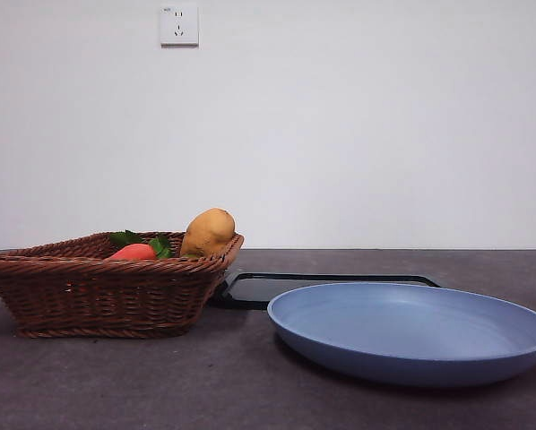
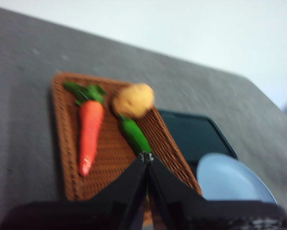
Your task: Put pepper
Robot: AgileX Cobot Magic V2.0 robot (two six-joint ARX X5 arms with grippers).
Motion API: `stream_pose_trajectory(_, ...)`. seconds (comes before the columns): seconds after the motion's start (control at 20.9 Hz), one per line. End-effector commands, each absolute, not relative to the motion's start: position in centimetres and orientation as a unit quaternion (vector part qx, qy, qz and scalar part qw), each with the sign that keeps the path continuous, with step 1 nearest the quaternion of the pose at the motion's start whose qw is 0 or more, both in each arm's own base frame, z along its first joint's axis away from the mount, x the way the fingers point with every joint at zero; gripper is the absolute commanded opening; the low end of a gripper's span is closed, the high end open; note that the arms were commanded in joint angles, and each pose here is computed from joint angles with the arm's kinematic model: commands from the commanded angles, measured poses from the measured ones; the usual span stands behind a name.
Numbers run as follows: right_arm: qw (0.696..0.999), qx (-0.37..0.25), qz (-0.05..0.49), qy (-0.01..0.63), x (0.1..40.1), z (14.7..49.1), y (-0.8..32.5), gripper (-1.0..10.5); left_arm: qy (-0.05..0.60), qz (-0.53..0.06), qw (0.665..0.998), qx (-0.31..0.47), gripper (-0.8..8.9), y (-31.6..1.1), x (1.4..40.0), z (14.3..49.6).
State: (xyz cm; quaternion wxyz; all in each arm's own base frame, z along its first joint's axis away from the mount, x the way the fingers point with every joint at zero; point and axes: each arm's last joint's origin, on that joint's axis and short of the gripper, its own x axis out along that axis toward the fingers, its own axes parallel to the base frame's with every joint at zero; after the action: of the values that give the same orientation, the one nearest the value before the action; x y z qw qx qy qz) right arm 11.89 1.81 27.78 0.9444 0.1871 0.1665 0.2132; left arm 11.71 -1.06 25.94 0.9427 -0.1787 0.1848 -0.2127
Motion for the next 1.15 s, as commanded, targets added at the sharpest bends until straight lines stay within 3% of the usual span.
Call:
stream_pose_trajectory(0.05,0.944,0.131,0.230,0.197,12.7,29.8,2.1,0.0,0.203,-0.243,0.940,-0.130,0.07,-1.1,12.2,27.3)
stream_pose_trajectory(0.58,0.886,0.014,0.279,0.370,14.9,32.2,3.2,0.0,0.301,-0.300,0.902,-0.070,0.06,-1.6,13.5,30.6)
stream_pose_trajectory(0.77,0.874,0.006,0.284,0.394,14.8,31.7,3.2,0.2,0.304,-0.303,0.900,-0.069,0.11,-1.6,13.7,30.8)
stream_pose_trajectory(0.81,0.874,0.006,0.283,0.394,14.8,31.7,3.2,0.6,0.304,-0.303,0.900,-0.069,0.39,-1.6,13.7,30.8)
stream_pose_trajectory(0.96,0.874,0.013,0.280,0.396,14.8,31.7,3.2,2.7,0.304,-0.302,0.901,-0.069,3.12,-1.6,13.7,30.8)
stream_pose_trajectory(1.15,0.872,0.023,0.274,0.405,15.1,31.6,3.3,3.0,0.305,-0.303,0.900,-0.069,3.50,-1.6,13.7,30.8)
